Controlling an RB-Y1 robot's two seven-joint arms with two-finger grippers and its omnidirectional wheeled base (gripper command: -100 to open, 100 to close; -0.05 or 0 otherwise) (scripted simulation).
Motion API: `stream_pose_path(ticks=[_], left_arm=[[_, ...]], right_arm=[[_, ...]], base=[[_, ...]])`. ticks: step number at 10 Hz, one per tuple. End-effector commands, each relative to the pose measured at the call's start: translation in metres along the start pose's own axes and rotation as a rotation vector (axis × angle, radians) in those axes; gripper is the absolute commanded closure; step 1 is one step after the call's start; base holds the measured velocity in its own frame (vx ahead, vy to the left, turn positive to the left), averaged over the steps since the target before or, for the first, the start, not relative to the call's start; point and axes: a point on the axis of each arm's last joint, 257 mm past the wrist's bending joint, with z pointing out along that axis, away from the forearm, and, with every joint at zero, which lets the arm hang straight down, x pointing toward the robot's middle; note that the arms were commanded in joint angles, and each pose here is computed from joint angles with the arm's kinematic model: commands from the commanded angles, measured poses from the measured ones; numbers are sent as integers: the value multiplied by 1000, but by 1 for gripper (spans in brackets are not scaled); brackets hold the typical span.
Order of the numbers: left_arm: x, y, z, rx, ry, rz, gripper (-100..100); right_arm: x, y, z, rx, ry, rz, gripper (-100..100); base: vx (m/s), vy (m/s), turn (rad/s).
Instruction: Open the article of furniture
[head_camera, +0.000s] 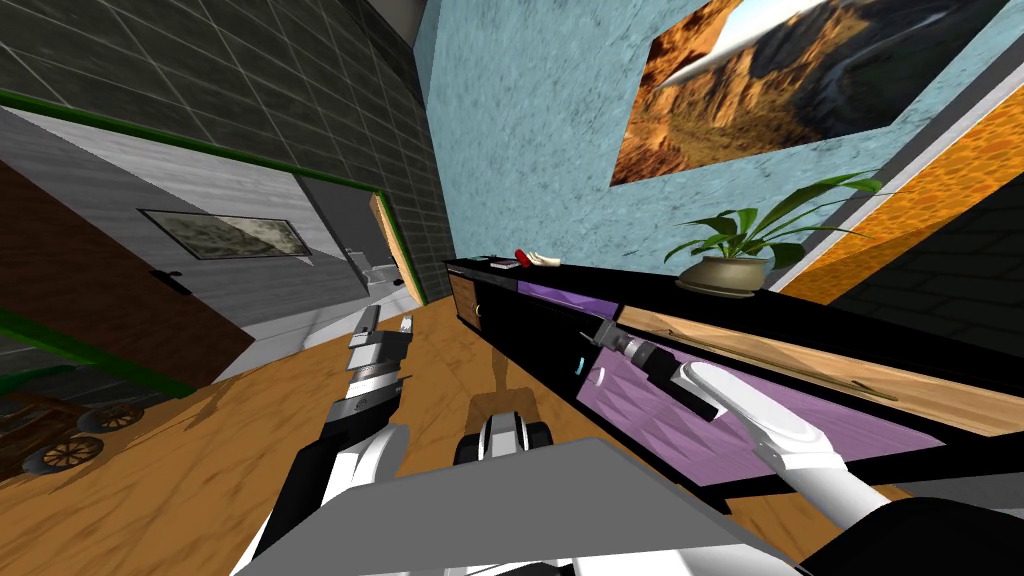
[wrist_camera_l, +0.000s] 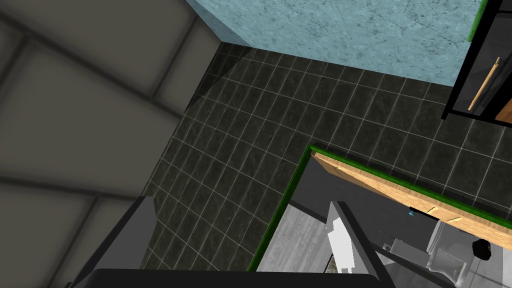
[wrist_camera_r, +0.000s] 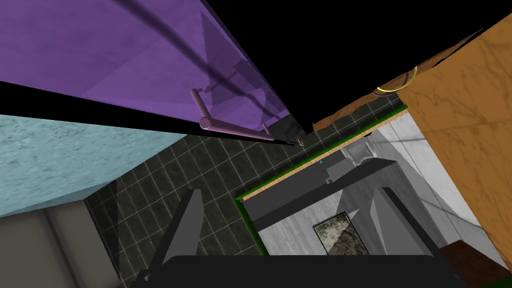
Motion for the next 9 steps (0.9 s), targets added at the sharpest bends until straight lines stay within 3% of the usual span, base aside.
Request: stream_pose_path(ticks=[1,7,9], left_arm=[[0,0,0,0,0,0,0],[0,0,0,0,0,0,0],[0,0,0,0,0,0,0]], right_arm=[[24,-15,-2,-36,59,-182,-100],[56,-49,-7,-102,141,-499,-100],[57,-49,-8,-104,141,-502,-100]], base=[[59,60,3],[58,56,1],[22,28,-1]])
